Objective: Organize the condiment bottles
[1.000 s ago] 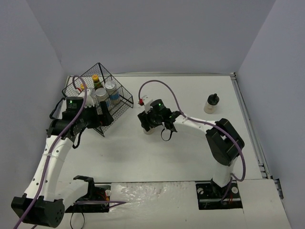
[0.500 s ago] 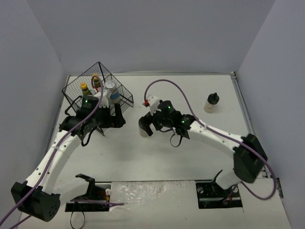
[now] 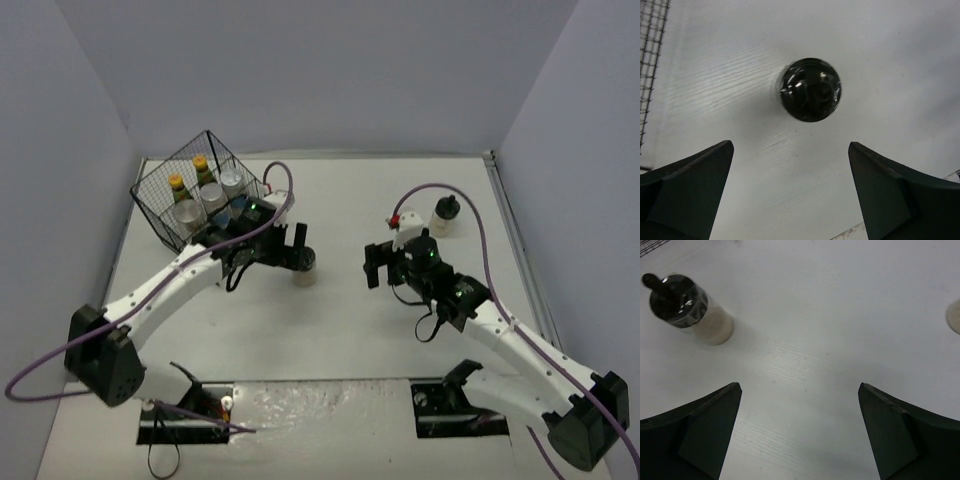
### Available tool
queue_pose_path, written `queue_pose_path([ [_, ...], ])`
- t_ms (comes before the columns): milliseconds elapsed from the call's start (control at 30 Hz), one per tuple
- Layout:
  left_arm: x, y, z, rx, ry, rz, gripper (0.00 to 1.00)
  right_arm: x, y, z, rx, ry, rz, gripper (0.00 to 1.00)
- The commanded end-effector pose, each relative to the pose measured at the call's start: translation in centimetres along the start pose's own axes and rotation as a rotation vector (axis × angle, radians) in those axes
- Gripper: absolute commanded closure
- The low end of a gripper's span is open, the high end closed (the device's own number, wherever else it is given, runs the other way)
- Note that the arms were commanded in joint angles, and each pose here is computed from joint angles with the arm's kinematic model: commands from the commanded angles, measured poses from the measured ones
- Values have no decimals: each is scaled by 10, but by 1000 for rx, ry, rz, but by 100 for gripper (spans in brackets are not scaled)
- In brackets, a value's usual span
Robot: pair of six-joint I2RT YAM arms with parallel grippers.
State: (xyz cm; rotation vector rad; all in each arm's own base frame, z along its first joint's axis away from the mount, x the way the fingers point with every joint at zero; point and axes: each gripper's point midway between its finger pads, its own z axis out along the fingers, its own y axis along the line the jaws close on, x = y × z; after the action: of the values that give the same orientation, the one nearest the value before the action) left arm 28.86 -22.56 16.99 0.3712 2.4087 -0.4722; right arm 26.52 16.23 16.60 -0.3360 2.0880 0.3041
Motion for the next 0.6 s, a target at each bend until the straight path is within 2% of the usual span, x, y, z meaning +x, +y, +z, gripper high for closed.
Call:
queue_pose_path([
  [0, -42, -22, 10, -15, -122, 14, 3, -30, -19, -13, 94, -125, 128, 0],
  [133, -39, -28, 34, -70, -86, 27, 3, -29, -19, -14, 94, -114, 129, 0],
  [467, -31, -24, 57, -132, -34, -25, 3, -29, -24, -16, 114, -120, 125, 0],
  [567, -28, -24, 59, -147, -20, -33, 10, -29, -25, -15, 118, -118, 123, 0],
])
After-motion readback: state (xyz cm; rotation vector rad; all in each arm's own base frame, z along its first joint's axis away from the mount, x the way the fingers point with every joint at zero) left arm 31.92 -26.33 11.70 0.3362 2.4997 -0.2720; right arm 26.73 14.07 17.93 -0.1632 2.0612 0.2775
